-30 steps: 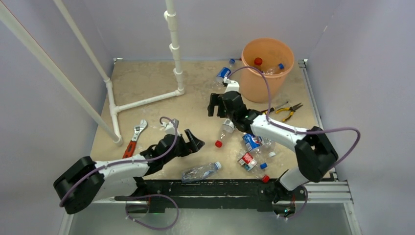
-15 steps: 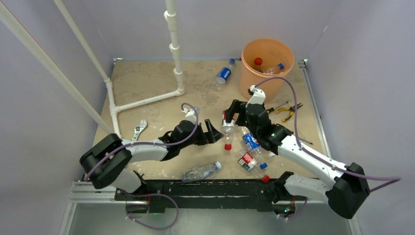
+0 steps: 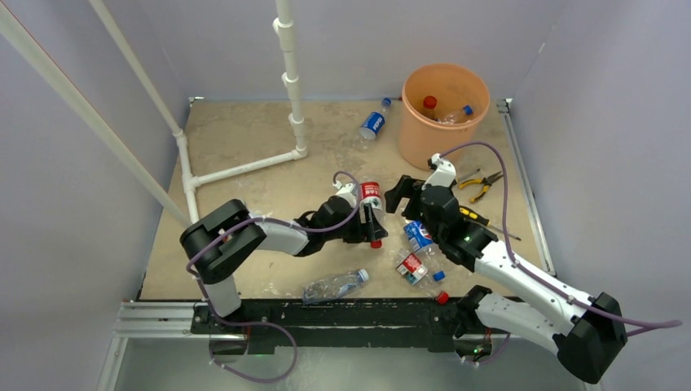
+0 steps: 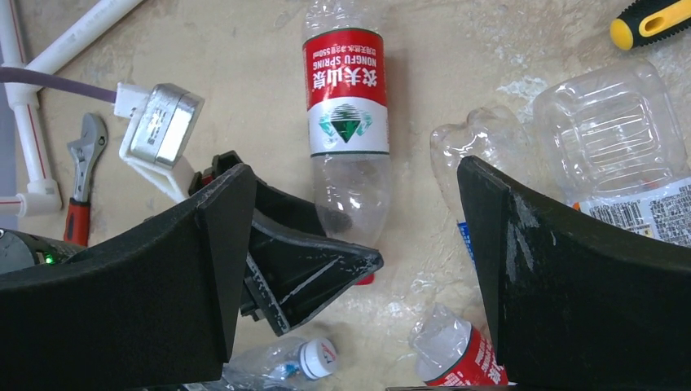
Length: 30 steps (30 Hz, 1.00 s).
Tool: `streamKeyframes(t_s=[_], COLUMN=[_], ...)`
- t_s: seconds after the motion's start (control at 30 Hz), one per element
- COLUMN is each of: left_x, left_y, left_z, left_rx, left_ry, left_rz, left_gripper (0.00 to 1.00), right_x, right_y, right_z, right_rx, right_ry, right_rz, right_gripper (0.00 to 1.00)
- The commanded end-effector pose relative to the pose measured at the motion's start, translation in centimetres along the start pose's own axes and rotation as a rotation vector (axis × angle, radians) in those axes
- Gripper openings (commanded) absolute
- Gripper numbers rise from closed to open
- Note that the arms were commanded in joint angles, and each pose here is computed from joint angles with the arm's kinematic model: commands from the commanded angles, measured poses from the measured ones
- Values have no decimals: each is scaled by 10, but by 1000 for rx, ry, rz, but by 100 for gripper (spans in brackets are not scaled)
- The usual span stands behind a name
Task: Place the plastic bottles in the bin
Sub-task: Pick up the plastic bottle at the center of the board.
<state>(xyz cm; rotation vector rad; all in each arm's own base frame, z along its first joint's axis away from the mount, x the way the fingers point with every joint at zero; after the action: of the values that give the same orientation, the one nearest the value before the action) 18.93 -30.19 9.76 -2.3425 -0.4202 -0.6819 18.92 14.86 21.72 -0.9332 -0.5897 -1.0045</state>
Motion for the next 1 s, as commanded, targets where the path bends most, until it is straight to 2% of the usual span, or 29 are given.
streamKeyframes(t_s=[0.0, 0.27, 0.5, 0.7, 0.97], left_x=[0, 0, 4, 10, 32], left_y=[12, 7, 0, -36, -94], left_z=[-7, -2, -4, -9, -28], left_rx=[-39, -24, -37, -81, -112], left_ry=[3, 25, 79, 163, 394], left_rz=[16, -20, -48, -131, -208], left_gripper=[64, 24, 1, 0, 0], right_x=[4, 6, 11, 12, 53], right_y=[-2, -6, -13, -11, -28], right_z=[-1, 1, 5, 10, 50], right_rx=[2, 36, 95, 79, 356], right_ry=[20, 22, 34, 40, 99], right_rz=[-29, -36, -37, 8, 58], right_gripper=[93, 92, 94, 99, 99])
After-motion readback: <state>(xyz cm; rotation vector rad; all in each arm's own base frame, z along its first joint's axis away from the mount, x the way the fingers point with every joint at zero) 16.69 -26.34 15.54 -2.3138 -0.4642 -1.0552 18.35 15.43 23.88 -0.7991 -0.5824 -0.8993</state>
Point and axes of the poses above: each gripper's point midway between its finger pads, its own y axis out along the fingers, its own z axis along the line the jaws close on, x = y × z, the point moved 10 cm from there along -y, back along the fingers, and after that the axes turned 6 degrees about y, right-handed, at the moved point
